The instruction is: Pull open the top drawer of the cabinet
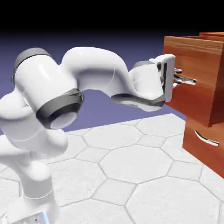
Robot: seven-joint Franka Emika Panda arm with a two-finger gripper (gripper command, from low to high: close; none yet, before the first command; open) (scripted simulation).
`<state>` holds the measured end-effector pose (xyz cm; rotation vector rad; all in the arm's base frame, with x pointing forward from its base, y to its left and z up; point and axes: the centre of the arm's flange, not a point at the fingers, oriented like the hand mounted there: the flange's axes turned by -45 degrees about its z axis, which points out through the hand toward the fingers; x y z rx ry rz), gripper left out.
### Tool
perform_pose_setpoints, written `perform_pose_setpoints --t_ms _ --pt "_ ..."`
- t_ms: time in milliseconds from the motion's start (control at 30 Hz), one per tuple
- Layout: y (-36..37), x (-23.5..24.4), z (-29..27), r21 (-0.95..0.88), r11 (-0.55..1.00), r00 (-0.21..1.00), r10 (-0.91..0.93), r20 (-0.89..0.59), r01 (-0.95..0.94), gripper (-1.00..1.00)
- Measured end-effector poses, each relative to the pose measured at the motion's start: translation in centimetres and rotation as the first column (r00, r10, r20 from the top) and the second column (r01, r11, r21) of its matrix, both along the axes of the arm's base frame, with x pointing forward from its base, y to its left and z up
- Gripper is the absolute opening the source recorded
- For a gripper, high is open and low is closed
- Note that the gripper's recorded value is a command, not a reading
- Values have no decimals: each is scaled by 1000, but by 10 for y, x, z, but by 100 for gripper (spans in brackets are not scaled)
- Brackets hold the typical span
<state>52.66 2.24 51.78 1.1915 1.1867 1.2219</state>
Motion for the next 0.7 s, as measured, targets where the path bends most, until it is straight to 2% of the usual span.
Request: perform_pose_setpoints --t_ms 367,600,633,700 --pt "0 12 -6 -2 1000 1000 3 -26 -3 -100" --pt "0 -24 -6 -1 1000 1000 3 -28 -3 -100" --pt "0 -28 -6 -2 1000 1000 3 -28 -3 100" --pt "0 -28 -6 -2 1000 1000 3 -27 -3 100"
